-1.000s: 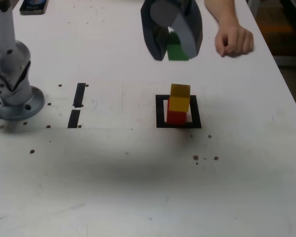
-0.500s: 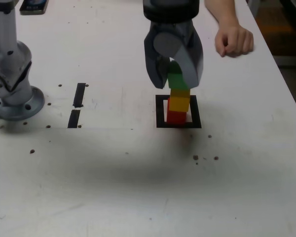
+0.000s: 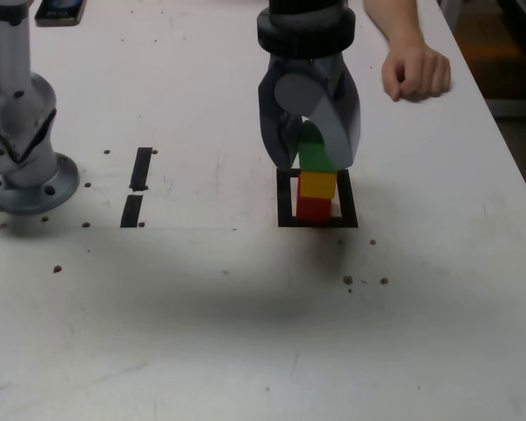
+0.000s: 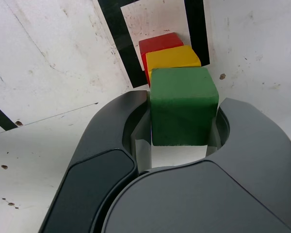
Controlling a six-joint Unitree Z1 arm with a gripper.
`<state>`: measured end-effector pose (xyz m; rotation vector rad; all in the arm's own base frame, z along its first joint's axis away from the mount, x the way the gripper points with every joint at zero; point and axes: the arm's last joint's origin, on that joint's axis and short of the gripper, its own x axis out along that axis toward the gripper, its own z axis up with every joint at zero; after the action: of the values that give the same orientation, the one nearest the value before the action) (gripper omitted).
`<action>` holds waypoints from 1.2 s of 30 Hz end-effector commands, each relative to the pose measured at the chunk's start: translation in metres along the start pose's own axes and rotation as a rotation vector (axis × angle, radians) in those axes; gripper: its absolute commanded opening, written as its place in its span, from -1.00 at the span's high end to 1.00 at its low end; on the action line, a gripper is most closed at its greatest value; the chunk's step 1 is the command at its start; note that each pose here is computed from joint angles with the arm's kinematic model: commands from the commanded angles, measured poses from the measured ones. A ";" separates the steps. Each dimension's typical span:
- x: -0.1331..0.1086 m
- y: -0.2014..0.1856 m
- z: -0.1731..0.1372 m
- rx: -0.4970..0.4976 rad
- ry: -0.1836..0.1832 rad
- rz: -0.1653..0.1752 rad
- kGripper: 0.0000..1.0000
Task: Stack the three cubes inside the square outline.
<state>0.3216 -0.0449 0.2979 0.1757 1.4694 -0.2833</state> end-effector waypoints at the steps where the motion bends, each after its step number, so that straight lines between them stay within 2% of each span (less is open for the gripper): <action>1: 0.002 0.000 0.000 -0.002 0.006 -0.003 0.09; 3: 0.002 0.000 0.000 -0.002 0.007 -0.003 0.02; 9: 0.002 0.000 0.001 -0.002 0.006 -0.005 -0.52; 13: 0.002 0.000 0.001 -0.001 0.006 -0.004 -0.71; 16: -0.001 0.000 0.000 -0.001 0.005 0.003 -0.77; 18: -0.005 0.001 -0.002 -0.004 0.004 0.020 -0.79; 23: -0.032 0.001 -0.015 -0.039 0.013 0.106 -0.81; 25: -0.046 0.001 -0.028 -0.070 0.029 0.148 -0.82; 28: -0.057 0.005 -0.045 -0.114 0.058 0.181 -0.82; 31: -0.058 0.010 -0.059 -0.154 0.088 0.186 -0.83; 36: -0.048 0.018 -0.069 -0.191 0.136 0.168 -0.83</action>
<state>0.2590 -0.0054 0.3389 0.1713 1.5940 0.0034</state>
